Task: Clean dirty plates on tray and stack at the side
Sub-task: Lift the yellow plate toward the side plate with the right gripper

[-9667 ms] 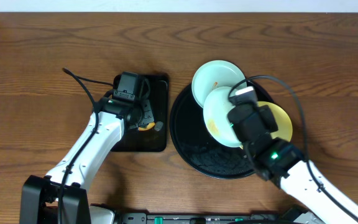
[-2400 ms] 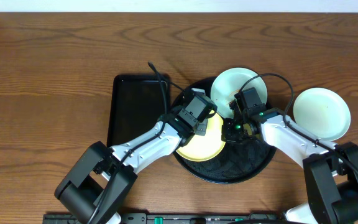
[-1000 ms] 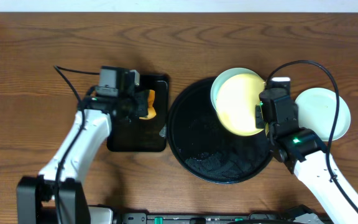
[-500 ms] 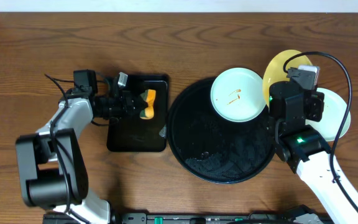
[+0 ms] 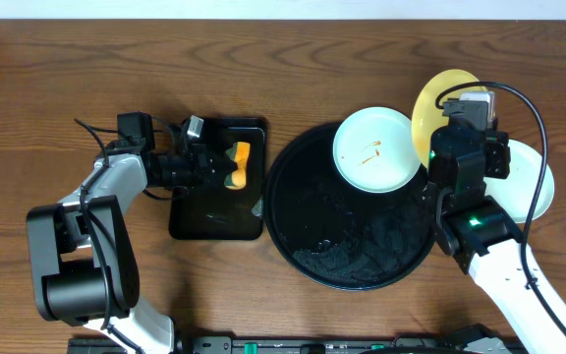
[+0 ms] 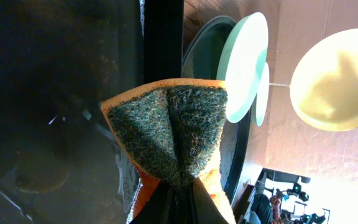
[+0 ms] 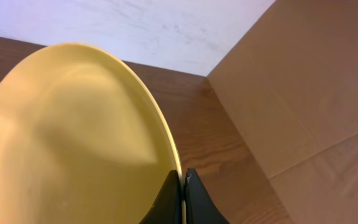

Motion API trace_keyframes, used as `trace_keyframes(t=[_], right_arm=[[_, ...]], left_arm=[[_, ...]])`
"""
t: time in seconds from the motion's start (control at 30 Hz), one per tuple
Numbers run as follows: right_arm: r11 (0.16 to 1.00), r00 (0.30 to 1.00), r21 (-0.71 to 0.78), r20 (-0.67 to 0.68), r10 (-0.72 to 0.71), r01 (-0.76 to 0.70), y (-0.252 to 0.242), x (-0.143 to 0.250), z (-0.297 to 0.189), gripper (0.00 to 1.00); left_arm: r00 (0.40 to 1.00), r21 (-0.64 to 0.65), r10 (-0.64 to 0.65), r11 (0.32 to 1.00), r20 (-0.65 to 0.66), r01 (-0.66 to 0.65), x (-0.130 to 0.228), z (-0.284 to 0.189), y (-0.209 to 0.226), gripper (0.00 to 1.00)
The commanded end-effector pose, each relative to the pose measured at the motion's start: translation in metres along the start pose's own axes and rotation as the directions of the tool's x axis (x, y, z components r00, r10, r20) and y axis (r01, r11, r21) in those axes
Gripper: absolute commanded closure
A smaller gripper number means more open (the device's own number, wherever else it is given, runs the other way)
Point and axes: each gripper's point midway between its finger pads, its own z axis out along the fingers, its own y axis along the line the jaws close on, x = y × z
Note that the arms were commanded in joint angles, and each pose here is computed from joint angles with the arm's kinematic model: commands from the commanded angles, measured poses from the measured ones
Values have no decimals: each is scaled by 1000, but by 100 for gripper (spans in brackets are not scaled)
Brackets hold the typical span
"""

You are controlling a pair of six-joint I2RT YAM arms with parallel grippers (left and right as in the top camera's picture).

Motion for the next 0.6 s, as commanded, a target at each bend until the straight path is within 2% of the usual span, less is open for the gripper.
trace_keyframes(t=[0.0, 0.17, 0.43, 0.57], right_arm=[[1000, 1000, -4, 15, -21, 21, -2, -4, -3, 99], [999, 999, -9, 39, -32, 32, -1, -11, -3, 99], [984, 979, -81, 148, -143, 156, 16, -35, -10, 99], [996, 994, -81, 109, -30, 39, 10, -27, -5, 99]], left_arm=[[1000, 36, 17, 999, 0, -17, -1, -1, -5, 93], [1000, 36, 17, 999, 0, -17, -1, -1, -5, 93], [1000, 35, 18, 999, 1, -18, -1, -1, -5, 92], [1000, 10, 21, 1000, 6, -21, -2, -1, -1, 93]])
